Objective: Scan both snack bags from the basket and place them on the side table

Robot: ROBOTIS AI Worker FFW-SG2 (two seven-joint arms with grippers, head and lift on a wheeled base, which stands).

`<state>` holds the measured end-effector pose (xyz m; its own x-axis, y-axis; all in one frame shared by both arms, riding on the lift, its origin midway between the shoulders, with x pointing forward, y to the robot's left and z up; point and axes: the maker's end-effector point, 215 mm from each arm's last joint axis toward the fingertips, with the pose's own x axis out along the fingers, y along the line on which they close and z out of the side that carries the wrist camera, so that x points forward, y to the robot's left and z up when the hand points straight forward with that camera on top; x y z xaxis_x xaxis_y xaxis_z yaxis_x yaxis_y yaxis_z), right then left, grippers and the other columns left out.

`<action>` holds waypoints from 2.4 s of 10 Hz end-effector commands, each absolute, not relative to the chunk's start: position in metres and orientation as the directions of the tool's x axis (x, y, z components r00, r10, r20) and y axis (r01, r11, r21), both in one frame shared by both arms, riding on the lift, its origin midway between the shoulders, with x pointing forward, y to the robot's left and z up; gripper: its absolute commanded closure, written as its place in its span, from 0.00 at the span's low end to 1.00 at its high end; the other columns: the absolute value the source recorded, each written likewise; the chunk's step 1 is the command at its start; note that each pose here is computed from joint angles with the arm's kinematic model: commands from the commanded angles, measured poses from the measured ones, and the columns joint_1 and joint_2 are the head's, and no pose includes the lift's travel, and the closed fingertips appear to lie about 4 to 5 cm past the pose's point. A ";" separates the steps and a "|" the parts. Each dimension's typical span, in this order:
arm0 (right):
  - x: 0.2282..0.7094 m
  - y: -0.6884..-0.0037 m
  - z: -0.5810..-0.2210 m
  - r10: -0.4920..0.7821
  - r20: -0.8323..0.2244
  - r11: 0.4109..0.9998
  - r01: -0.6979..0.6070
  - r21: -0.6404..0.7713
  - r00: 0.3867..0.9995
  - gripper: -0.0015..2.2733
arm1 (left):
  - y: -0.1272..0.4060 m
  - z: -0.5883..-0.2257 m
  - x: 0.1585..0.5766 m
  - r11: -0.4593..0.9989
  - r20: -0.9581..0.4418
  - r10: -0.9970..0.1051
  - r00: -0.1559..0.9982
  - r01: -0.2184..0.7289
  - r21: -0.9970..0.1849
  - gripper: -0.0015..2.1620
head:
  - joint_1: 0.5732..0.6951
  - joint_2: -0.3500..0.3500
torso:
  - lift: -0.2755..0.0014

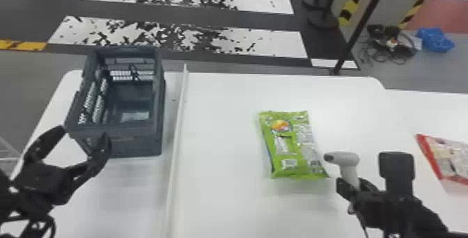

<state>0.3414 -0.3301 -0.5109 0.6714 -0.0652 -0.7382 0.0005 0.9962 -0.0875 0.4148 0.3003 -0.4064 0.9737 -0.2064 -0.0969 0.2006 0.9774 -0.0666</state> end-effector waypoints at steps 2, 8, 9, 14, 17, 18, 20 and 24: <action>0.332 -0.303 -0.511 -0.018 -0.754 0.997 -0.041 -0.060 0.657 0.99 | 0.303 -0.408 0.412 0.979 -0.099 -0.199 0.975 0.193 -0.067 0.04 | 1.00 0.45 | 0.73; 0.329 -0.288 -0.513 0.002 -0.764 0.996 -0.066 -0.053 0.645 0.99 | 0.305 -0.409 0.410 0.980 -0.101 -0.194 0.976 0.188 -0.066 0.04 | 1.00 0.54 | 0.73; 0.329 -0.291 -0.513 -0.002 -0.764 0.996 -0.064 -0.056 0.645 0.99 | 0.305 -0.409 0.410 0.980 -0.102 -0.194 0.976 0.188 -0.065 0.04 | 1.00 0.54 | 0.73; 0.386 -0.363 -0.500 -0.109 -0.720 0.993 0.048 -0.104 0.686 0.99 | 0.304 -0.408 0.409 0.979 -0.101 -0.197 0.975 0.192 -0.063 0.04 | 1.00 0.46 | 0.73; 0.421 -0.412 -0.519 -0.168 -0.690 0.983 0.071 -0.167 0.704 0.99 | 0.306 -0.407 0.410 0.979 -0.102 -0.201 0.974 0.196 -0.057 0.04 | 1.00 0.33 | 0.73; 0.429 -0.419 -0.525 -0.173 -0.683 0.982 0.066 -0.180 0.709 0.99 | 0.306 -0.408 0.410 0.979 -0.103 -0.200 0.974 0.194 -0.060 0.04 | 1.00 0.32 | 0.73; 0.439 -0.425 -0.537 -0.176 -0.684 0.980 0.059 -0.191 0.707 0.99 | 0.305 -0.409 0.411 0.979 -0.103 -0.201 0.974 0.195 -0.061 0.04 | 1.00 0.28 | 0.73; 0.438 -0.426 -0.551 -0.174 -0.694 0.980 0.052 -0.194 0.698 0.99 | 0.304 -0.410 0.413 0.978 -0.105 -0.203 0.974 0.197 -0.062 0.04 | 1.00 0.27 | 0.73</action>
